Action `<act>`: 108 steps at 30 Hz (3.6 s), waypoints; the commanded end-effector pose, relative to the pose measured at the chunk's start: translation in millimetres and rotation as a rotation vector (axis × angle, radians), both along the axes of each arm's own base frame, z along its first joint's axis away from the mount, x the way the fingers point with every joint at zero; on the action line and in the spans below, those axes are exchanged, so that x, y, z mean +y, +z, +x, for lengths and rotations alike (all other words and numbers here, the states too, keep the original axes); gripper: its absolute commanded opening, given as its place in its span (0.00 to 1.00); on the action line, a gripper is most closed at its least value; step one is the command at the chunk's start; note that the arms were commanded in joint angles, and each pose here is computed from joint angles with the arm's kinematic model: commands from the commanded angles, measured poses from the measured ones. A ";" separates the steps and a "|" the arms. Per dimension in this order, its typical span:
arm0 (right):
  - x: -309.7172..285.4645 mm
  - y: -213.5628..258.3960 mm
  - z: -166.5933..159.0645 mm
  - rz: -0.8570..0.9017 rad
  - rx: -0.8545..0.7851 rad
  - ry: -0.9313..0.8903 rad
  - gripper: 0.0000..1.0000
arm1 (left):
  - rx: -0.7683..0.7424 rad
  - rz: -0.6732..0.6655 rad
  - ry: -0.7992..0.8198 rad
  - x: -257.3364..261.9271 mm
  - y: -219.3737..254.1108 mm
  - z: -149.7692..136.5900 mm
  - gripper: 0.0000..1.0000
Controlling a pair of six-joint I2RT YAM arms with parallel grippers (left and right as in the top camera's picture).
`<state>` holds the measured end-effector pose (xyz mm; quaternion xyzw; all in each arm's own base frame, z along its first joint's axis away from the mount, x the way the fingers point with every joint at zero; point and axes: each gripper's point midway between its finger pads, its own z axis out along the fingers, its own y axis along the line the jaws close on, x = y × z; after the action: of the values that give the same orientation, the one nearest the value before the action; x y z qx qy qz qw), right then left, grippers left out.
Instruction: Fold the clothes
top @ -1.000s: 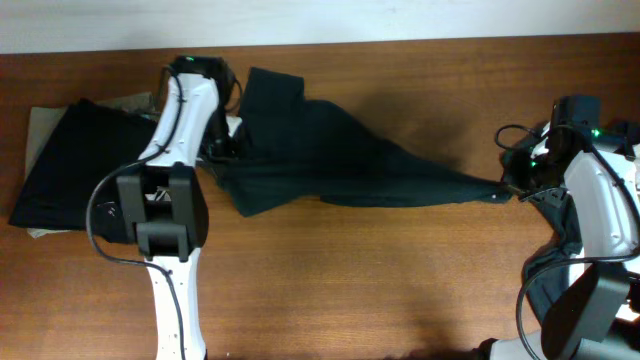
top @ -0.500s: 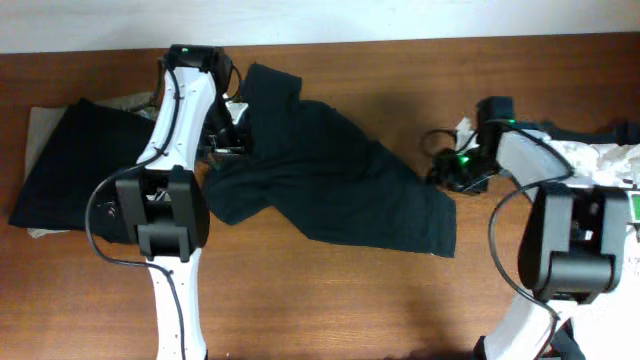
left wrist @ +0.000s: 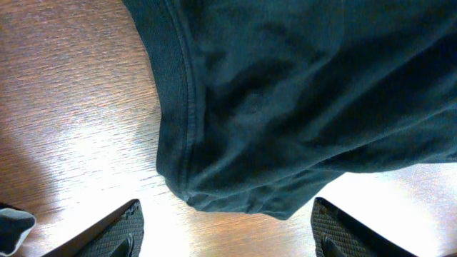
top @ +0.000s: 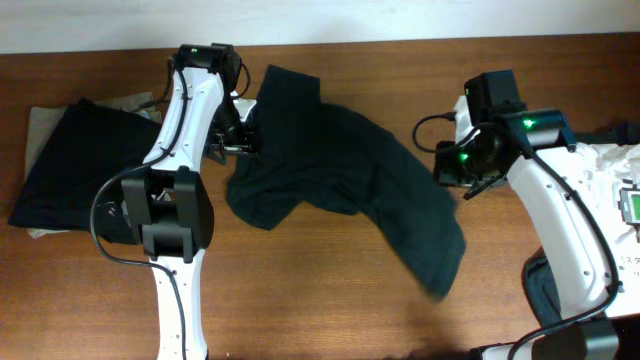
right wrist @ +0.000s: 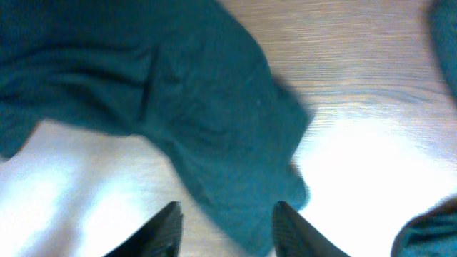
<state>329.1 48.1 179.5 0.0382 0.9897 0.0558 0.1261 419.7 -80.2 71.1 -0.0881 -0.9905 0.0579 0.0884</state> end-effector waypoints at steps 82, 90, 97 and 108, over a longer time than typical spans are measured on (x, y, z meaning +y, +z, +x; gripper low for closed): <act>-50.7 -62.7 32.2 0.063 0.237 -0.163 0.99 | 0.230 -0.123 -0.262 -80.4 -17.4 -104.7 0.59; -50.1 -80.0 23.0 0.063 0.272 -0.165 0.99 | 0.255 -0.112 -0.194 -81.0 -75.9 -126.0 0.37; -50.1 -80.3 23.1 0.063 0.271 -0.165 0.99 | 0.083 -0.004 -0.139 -32.3 -19.4 -76.6 0.00; 16.1 -143.1 -18.3 0.339 0.353 0.008 0.87 | -0.296 0.024 0.047 45.5 101.2 -32.5 0.00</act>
<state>322.5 29.5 43.3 0.1081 0.9821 0.1471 -0.0464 386.4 -36.3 170.9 -0.0709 -0.9952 0.0377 -0.0556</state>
